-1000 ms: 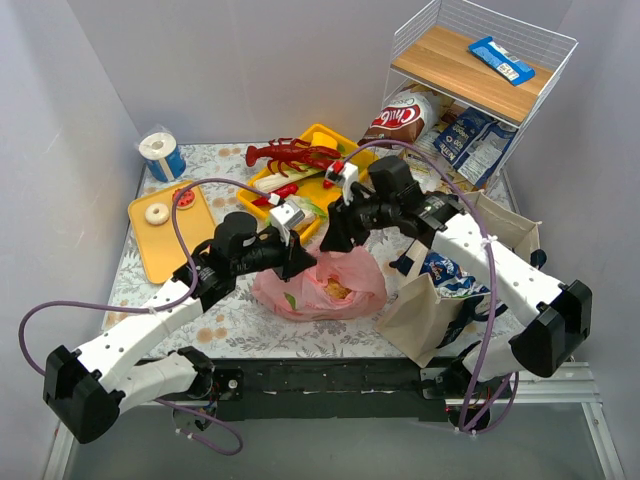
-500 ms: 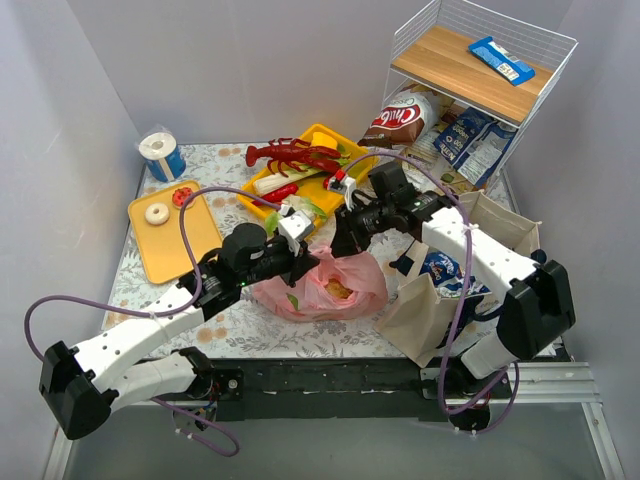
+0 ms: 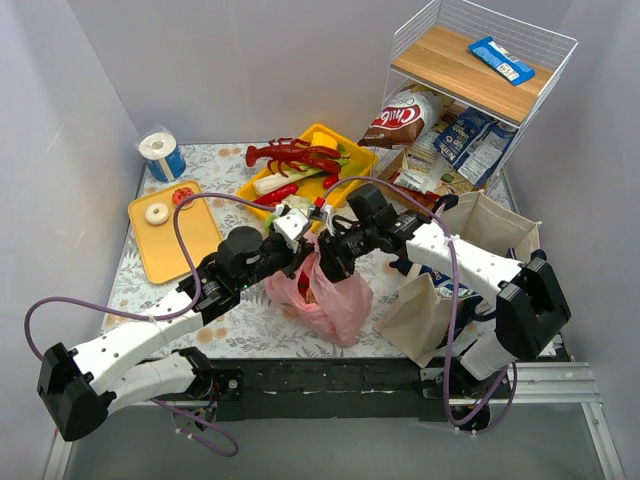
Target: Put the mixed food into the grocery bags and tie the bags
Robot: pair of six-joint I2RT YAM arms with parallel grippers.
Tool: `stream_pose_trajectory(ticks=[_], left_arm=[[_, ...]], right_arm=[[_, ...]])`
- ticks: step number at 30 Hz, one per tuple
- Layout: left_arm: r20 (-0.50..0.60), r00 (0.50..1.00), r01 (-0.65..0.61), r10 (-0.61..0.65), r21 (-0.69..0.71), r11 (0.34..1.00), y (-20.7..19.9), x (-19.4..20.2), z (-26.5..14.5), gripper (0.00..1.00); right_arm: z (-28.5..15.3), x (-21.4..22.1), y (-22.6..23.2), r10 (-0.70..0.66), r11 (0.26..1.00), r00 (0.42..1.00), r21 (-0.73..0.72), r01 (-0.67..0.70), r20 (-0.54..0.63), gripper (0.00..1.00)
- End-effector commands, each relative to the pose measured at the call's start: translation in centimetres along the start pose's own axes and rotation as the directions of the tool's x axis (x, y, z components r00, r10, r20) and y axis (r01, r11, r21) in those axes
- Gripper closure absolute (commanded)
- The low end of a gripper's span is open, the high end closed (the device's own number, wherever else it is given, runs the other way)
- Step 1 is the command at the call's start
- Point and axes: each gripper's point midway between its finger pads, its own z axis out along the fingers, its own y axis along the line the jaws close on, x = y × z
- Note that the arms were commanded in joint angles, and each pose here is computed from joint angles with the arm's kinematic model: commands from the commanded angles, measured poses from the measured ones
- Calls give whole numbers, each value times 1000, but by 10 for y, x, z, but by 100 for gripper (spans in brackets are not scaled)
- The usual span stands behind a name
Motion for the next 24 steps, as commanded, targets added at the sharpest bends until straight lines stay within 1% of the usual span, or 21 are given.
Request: stream_pose_trajectory(ticks=[1,3,5,7,8,9,10,12,13,14,15,17,19,21,24], left_arm=[[167,985,42,-44,15,999,-3,-49,-6,100],[155,982,100,-108,60,993,-12,-44,-5,100],[121,982,137,-148,97,986,-20,-28,-6,100],[108,973,193,-205,113,975,-25,-21,-8,100],[107,969,210,-223,120,970,-26,-20,-12,100],[84,967,228,-239,122,966,-29,-12,-13,100],[72,963,252,-261,122,960,-29,-9,-15,100],[43,959,273,-281,137,952,-34,-3,-18,100],[39,955,284,-293,144,948,-36,-3,-18,100],[5,948,313,-318,153,937,-40,3,-19,100],[-5,944,328,-331,157,932,-42,4,-20,100],[-24,933,359,-359,159,920,-44,7,-20,100],[-44,927,374,-371,133,918,-42,14,-18,100],[-41,923,385,-383,102,917,-37,17,-17,100],[-14,918,396,-396,79,915,-32,15,-18,100]], right_arm=[[-9,-14,26,-60,998,996,-29,62,66,82],[-11,-15,14,-64,997,994,56,59,91,80],[-12,-16,5,-81,993,987,91,68,138,78],[-14,-18,-4,-66,991,981,128,42,185,72],[-17,-22,-4,-86,988,973,140,57,212,69],[-17,-18,-14,-83,982,972,186,42,221,63],[-19,-18,-17,-93,978,969,203,45,230,60],[-22,-21,-22,-125,968,958,244,61,259,55],[-23,-22,-22,-139,965,954,253,70,265,54],[-25,-24,-22,-157,962,950,260,85,269,54],[-25,-26,-21,-171,960,948,260,99,270,53],[-25,-28,-19,-192,958,945,258,121,267,53],[-24,-25,-16,-197,960,945,246,133,259,59],[-26,-30,-9,-231,956,931,241,165,281,70],[-25,-25,-3,-232,958,932,229,170,280,74]])
